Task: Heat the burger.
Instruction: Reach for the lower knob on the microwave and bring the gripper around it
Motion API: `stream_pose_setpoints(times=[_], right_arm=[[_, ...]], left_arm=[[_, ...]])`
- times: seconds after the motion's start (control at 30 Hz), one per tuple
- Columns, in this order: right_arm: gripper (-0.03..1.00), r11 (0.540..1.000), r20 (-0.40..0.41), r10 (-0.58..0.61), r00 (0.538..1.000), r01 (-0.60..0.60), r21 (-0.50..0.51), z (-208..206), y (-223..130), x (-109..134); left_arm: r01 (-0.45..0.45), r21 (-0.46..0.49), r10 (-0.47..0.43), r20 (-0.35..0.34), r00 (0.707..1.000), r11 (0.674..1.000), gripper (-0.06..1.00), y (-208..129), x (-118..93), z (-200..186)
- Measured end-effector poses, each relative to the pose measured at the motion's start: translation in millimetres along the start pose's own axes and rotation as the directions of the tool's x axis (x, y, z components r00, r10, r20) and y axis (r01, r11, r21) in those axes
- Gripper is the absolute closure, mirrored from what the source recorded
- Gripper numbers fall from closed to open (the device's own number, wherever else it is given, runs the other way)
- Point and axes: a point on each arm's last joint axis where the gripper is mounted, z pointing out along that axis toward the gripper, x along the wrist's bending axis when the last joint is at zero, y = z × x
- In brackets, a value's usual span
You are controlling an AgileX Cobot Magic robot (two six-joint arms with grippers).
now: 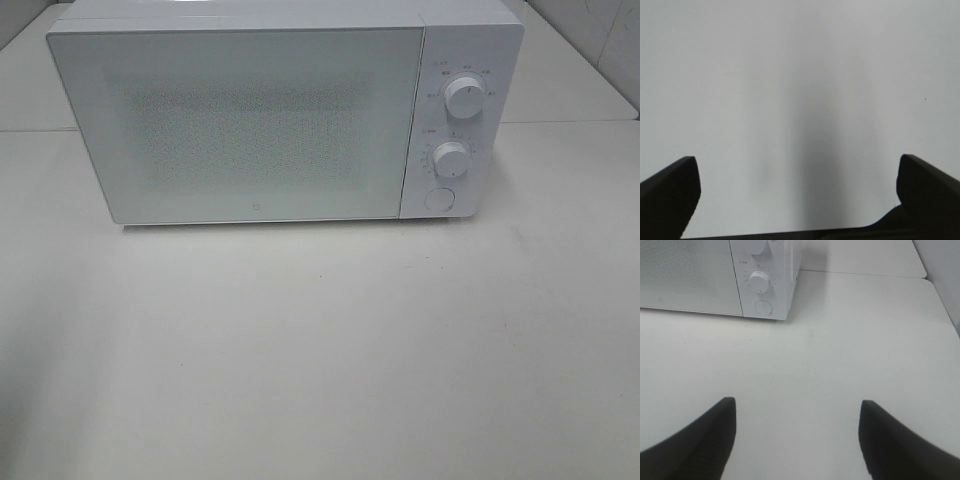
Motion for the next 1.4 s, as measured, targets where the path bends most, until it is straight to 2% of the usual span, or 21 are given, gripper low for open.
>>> stream_pose_setpoints(times=[0.03,0.1,0.13,0.23,0.3,0.4,0.43,0.57,0.7,0.77,0.87,1.27,1.4], right_arm=[[0.3,1.0,0.0,0.0,1.0,0.0,0.0,0.0,0.0,0.0],[0.3,1.0,0.0,0.0,1.0,0.0,0.0,0.0,0.0,0.0],[0.3,1.0,0.0,0.0,1.0,0.0,0.0,0.0,0.0,0.0],[0.3,1.0,0.0,0.0,1.0,0.0,0.0,0.0,0.0,0.0],[0.3,1.0,0.0,0.0,1.0,0.0,0.0,0.0,0.0,0.0],[0.3,1.0,0.0,0.0,1.0,0.0,0.0,0.0,0.0,0.0],[0.3,1.0,0.0,0.0,1.0,0.0,0.0,0.0,0.0,0.0],[0.3,1.0,0.0,0.0,1.0,0.0,0.0,0.0,0.0,0.0],[0.3,1.0,0.0,0.0,1.0,0.0,0.0,0.0,0.0,0.0],[0.3,1.0,0.0,0.0,1.0,0.0,0.0,0.0,0.0,0.0],[0.3,1.0,0.0,0.0,1.0,0.0,0.0,0.0,0.0,0.0],[0.3,1.0,0.0,0.0,1.0,0.0,0.0,0.0,0.0,0.0],[0.3,1.0,0.0,0.0,1.0,0.0,0.0,0.0,0.0,0.0]], left_arm=[[-0.008,-0.064,0.007,-0.01,1.0,0.998,-0.04,-11.5,0.1,-6.8],[-0.011,-0.086,0.009,-0.013,1.0,0.996,-0.04,-17.0,0.2,-7.4],[-0.015,-0.15,0.013,-0.019,1.0,0.989,-0.04,-27.3,0.2,-10.7],[-0.017,-0.189,0.013,-0.021,1.0,0.982,-0.04,-30.4,0.1,-13.5],[-0.023,-0.311,0.016,-0.026,1.0,0.95,-0.04,-38.8,-0.8,-28.6],[-0.025,-0.338,0.017,-0.027,0.999,0.941,-0.04,-41.4,-1.1,-32.7],[-0.028,-0.379,0.019,-0.028,0.999,0.925,-0.04,-46.9,-1.7,-40.4],[-0.032,-0.429,0.022,-0.028,0.999,0.903,-0.04,-57.5,-3.0,-55.9],[-0.033,-0.411,0.024,-0.027,0.999,0.911,-0.04,-62.1,-3.4,-59.5],[-0.035,-0.343,0.027,-0.029,0.999,0.939,-0.04,-68.3,-3.0,-56.3],[-0.035,-0.289,0.028,-0.029,0.999,0.957,-0.04,-73.6,-2.7,-51.7],[-0.035,-0.284,0.028,-0.029,0.999,0.958,-0.04,-74.1,-2.7,-50.8],[-0.037,-0.317,0.029,-0.03,0.999,0.948,-0.04,-78.2,-3.0,-54.6]])
